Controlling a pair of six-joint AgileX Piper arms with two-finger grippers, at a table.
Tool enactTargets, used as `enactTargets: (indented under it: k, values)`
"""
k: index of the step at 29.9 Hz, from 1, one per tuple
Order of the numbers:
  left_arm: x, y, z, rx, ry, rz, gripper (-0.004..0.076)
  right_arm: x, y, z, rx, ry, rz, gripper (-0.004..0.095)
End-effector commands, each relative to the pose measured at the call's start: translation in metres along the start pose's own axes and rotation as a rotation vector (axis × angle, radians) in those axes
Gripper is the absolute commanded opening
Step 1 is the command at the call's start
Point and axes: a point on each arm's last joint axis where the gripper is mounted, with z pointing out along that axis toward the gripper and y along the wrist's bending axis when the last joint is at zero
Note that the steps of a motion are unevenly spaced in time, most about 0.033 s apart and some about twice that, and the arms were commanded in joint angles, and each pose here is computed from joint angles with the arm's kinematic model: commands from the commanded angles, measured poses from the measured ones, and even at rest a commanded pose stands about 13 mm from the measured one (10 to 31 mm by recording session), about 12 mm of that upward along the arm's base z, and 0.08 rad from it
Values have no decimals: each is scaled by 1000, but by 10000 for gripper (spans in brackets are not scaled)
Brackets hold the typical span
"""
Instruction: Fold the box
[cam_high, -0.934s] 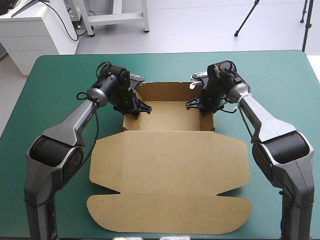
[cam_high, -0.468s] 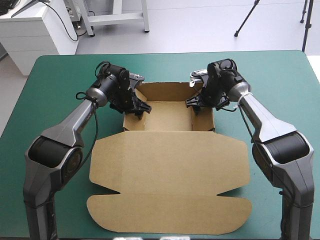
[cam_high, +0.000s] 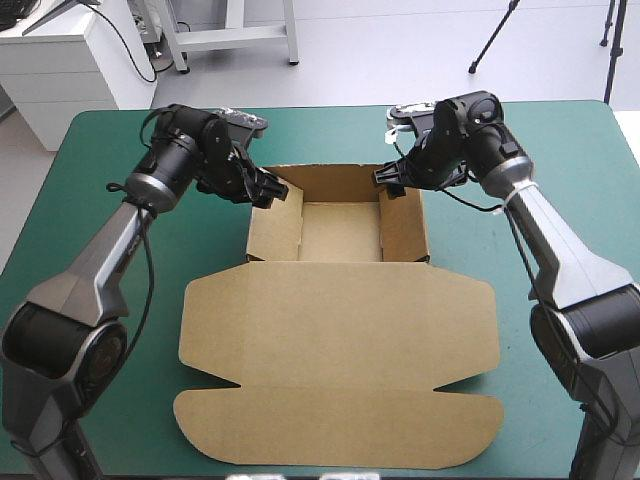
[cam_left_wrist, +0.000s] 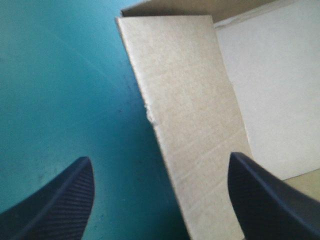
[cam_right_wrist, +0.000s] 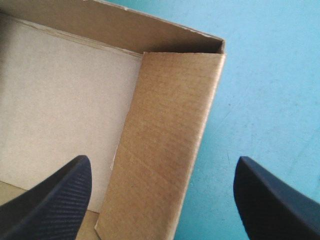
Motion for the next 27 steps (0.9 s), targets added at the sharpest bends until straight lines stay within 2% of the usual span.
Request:
enactTargets:
  k: [1,4,10,14,16,22,27]
  values:
    - [10,5,-72,-12,-122,-37,514,2,1,-68,-6,-151,-5,725]
    - [18,8,-102,-19,-190,-44,428,7,2,-89,-9,-196,-7,725]
    - [37,11,-153,-50,-307,-43,157,15,3,-121,-32,-262,-1,724]
    - [49,12,-178,-57,-368,-46,27,18,3,-131,-34,-283,-1,724]
    - [55,12,-190,-59,-397,-38,-10,18,3,-131,-34,-284,2,725]
    - [81,12,-219,-64,-457,-10,-10,18,5,-131,-48,-283,5,724]
    - [117,11,-226,-68,-445,18,-10,18,4,-131,-40,-284,3,724]
